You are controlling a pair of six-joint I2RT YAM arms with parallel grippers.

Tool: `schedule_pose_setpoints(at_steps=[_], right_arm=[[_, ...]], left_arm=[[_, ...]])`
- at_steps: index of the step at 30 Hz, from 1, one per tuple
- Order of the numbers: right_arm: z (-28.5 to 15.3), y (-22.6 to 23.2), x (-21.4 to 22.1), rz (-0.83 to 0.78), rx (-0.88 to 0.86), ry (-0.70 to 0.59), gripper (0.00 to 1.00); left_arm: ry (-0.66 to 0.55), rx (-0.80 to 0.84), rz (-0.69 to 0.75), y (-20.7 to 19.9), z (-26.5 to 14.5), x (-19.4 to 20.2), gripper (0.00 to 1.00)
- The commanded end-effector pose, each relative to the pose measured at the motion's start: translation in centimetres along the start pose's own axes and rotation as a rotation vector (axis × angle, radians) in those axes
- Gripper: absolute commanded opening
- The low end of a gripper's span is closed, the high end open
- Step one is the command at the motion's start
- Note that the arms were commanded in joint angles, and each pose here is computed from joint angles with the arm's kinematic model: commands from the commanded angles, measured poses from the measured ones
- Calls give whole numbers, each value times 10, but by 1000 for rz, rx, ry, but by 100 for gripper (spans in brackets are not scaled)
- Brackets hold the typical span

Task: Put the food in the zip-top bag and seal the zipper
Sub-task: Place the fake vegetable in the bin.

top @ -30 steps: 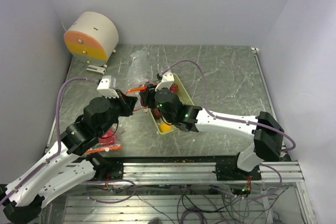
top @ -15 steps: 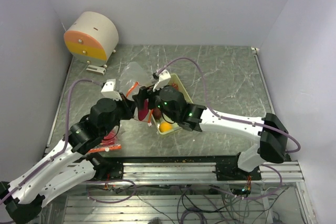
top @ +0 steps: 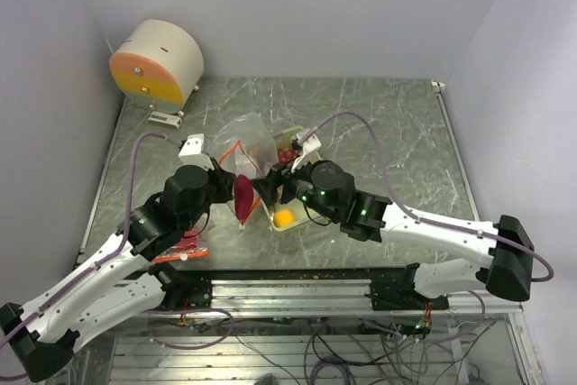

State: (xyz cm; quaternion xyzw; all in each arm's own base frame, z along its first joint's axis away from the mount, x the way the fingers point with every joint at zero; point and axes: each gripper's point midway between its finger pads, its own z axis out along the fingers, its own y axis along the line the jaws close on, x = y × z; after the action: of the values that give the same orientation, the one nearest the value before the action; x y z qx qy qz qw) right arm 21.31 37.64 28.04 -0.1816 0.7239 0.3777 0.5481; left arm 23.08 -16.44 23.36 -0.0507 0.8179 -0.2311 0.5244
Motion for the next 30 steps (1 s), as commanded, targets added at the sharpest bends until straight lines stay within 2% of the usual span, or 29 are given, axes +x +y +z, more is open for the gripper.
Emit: schedule_pose_setpoints(at_steps=[1, 4, 9, 12, 16, 18, 20, 26, 30], right_arm=[[6, -23, 53, -1, 71, 118, 62], [15, -31, 61, -5, 109, 116, 59], [31, -25, 61, -2, 72, 110, 52], [39, -19, 58, -5, 52, 108, 37], [46, -26, 52, -24, 81, 109, 7], [51, -28, 35, -18, 84, 90, 0], [53, -33, 31, -13, 62, 145, 0], [40, -29, -19, 30, -113, 324, 0], [13, -2, -48, 43, -290, 379, 0]], left_arm=[[-79, 34, -28, -13, -8, -30, 7], [-70, 53, -34, -18, -11, -32, 7], [-72, 68, -43, -20, -16, -34, 7], [-76, 39, -33, -13, -16, -33, 7], [-58, -6, -10, -2, -17, -28, 7], [-56, -20, 18, 1, -18, -30, 7], [-42, -83, 96, 11, -22, -33, 7], [25, -542, 387, 78, -36, -55, 7], [66, -611, 460, 85, -25, -53, 7]])
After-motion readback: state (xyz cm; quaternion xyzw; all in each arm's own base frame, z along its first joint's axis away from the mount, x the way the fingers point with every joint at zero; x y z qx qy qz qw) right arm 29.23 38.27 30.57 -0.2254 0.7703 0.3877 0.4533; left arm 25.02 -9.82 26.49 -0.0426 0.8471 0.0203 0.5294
